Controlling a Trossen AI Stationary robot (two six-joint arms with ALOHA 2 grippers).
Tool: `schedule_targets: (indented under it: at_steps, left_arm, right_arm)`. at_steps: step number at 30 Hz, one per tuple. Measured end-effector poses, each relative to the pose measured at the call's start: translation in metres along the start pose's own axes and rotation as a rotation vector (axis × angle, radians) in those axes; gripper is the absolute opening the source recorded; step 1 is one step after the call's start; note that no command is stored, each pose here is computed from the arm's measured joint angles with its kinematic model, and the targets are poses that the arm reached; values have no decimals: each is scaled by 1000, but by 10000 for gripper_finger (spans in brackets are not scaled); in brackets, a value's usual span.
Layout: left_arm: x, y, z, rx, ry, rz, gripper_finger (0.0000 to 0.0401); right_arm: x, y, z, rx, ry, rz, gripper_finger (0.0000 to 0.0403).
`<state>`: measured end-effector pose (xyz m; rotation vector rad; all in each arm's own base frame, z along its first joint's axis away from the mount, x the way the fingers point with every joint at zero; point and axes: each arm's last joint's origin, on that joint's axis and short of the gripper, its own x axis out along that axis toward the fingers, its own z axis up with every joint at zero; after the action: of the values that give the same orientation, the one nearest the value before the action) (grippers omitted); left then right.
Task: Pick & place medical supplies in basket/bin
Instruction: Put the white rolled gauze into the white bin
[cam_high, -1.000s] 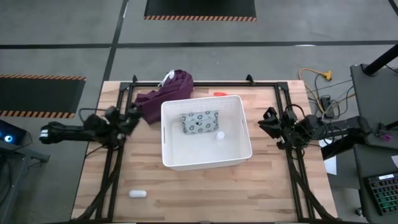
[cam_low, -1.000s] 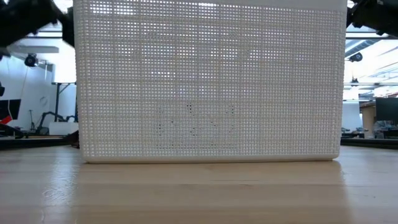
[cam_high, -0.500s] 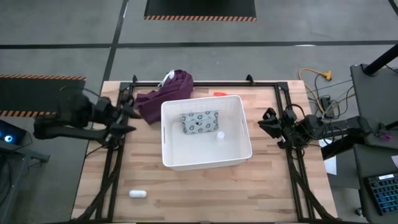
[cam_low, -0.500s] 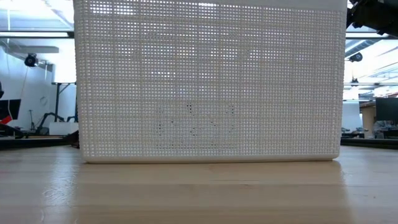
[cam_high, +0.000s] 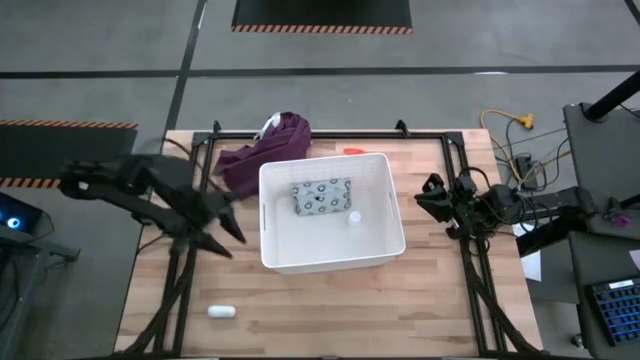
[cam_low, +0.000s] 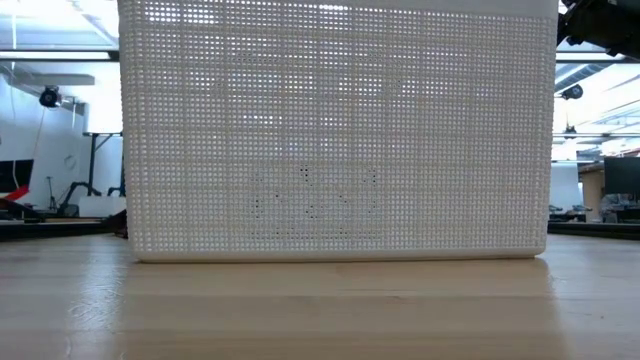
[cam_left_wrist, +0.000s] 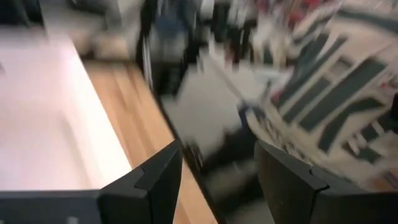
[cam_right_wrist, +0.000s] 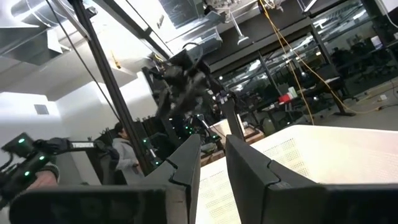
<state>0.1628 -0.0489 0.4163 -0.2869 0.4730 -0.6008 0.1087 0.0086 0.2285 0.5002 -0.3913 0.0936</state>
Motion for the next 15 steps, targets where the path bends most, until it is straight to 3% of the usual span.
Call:
schedule_targets:
  at_steps: [5, 9, 15]
  left_arm:
    - [33, -6, -9, -123, 217, -64, 184]
    - [48, -20, -14, -171, 285, -124, 184]
    - [83, -27, -44, -257, 496, -68, 184]
  right_arm:
    - [0, 0, 0, 0, 3, -2, 70]
    - [0, -1, -1, -2, 14, -7, 73]
    - [0, -2, -5, -9, 50, -25, 66]
